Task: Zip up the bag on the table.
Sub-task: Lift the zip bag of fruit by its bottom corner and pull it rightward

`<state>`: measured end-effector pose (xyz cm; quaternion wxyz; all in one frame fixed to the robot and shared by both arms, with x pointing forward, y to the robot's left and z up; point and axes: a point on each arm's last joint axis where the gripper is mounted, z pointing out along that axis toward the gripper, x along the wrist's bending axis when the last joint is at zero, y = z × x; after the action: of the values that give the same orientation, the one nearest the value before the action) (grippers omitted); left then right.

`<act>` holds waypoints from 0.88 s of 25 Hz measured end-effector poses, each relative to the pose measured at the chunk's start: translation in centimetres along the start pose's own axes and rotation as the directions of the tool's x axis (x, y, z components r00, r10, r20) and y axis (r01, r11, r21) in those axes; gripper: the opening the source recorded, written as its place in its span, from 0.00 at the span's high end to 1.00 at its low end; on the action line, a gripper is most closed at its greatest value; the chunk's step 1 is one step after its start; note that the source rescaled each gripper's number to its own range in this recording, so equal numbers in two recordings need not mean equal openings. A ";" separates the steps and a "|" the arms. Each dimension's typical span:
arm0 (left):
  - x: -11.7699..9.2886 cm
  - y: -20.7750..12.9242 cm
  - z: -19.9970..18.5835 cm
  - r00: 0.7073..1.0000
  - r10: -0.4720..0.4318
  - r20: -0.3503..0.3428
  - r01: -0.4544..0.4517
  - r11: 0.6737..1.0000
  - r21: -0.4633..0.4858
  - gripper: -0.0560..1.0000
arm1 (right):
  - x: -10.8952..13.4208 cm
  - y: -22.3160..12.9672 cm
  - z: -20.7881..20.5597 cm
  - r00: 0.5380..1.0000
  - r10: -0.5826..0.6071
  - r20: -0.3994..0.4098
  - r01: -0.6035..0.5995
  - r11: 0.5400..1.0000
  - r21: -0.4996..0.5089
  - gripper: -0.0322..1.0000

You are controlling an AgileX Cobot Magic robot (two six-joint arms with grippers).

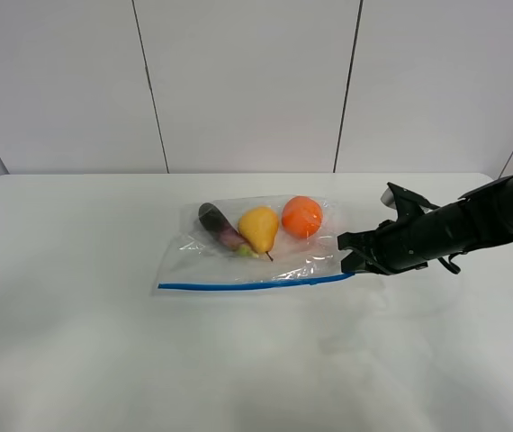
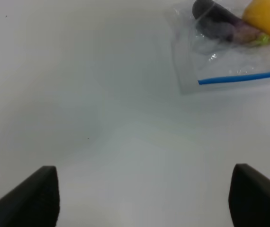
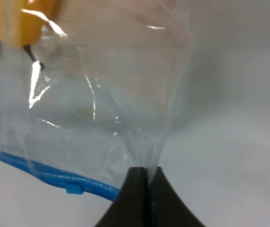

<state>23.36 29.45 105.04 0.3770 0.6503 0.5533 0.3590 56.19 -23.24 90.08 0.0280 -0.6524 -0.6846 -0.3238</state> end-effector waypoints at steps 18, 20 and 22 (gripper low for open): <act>0.0 0.0 0.0 1.000 0.001 0.000 -0.001 1.000 0.000 0.00 | 3.0 1.8 -5.0 0.996 -0.084 -0.036 0.077 0.985 -0.155 0.97; 0.0 0.0 0.0 1.000 0.001 0.000 -0.001 1.000 0.000 0.00 | 3.1 1.9 -5.2 0.995 -0.088 -0.037 0.080 0.983 -0.162 0.97; 0.0 0.0 0.0 1.000 0.001 0.000 -0.001 1.000 0.000 0.00 | 3.2 1.9 -5.4 0.995 -0.091 -0.037 0.083 0.982 -0.169 0.97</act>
<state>23.36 29.45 105.04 0.3768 0.6506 0.5529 0.3592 55.39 -23.15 96.60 -0.0256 -0.6145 -0.6822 -0.3954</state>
